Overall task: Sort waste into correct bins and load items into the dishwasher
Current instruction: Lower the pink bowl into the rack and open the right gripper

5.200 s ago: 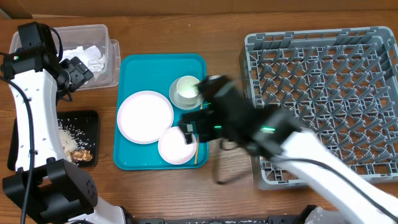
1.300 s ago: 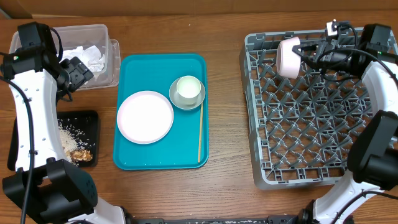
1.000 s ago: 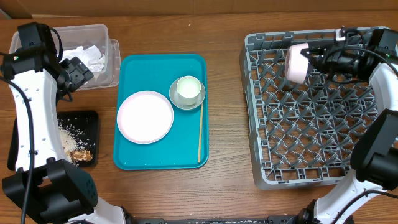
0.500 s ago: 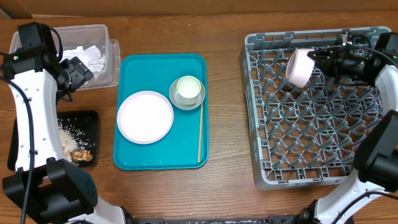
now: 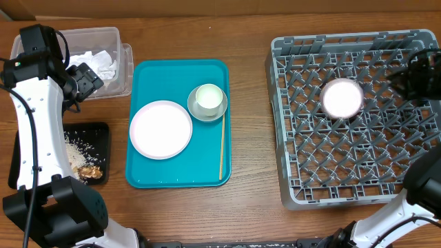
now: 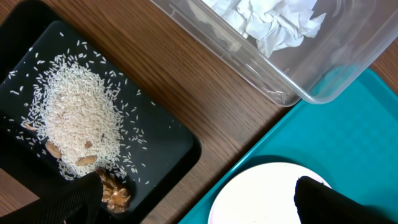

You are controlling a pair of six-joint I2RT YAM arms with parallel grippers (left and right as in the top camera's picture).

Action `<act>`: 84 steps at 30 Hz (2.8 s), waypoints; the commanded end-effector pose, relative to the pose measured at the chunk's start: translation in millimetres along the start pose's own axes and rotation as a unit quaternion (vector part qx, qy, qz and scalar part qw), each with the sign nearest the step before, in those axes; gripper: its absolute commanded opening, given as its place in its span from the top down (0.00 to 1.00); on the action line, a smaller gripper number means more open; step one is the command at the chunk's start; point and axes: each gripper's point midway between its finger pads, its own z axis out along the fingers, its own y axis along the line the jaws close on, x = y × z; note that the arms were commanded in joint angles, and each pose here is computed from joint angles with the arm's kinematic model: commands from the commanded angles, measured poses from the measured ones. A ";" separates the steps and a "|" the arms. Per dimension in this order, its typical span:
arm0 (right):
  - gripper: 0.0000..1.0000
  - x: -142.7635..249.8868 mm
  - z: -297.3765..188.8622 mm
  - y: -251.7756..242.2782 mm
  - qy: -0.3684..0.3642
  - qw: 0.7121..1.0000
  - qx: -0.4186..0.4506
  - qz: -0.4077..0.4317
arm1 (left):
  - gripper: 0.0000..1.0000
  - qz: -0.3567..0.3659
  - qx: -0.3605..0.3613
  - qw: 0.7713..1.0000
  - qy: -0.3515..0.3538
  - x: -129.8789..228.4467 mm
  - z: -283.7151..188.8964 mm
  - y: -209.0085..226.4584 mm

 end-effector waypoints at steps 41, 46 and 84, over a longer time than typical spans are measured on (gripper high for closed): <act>0.96 76.7 58.8 24.1 -0.039 0.962 0.214 -0.163 | 0.00 -0.006 0.001 1.000 -0.014 -5.6 -7.8 -0.2; 0.96 56.3 48.1 31.4 -0.085 0.955 0.227 -0.171 | 0.00 -0.006 0.001 1.000 -0.014 -5.6 -7.8 -0.2; 0.96 88.0 80.0 37.3 -0.035 0.969 0.177 -0.170 | 0.00 -0.006 0.001 1.000 -0.014 -5.6 -7.8 -0.2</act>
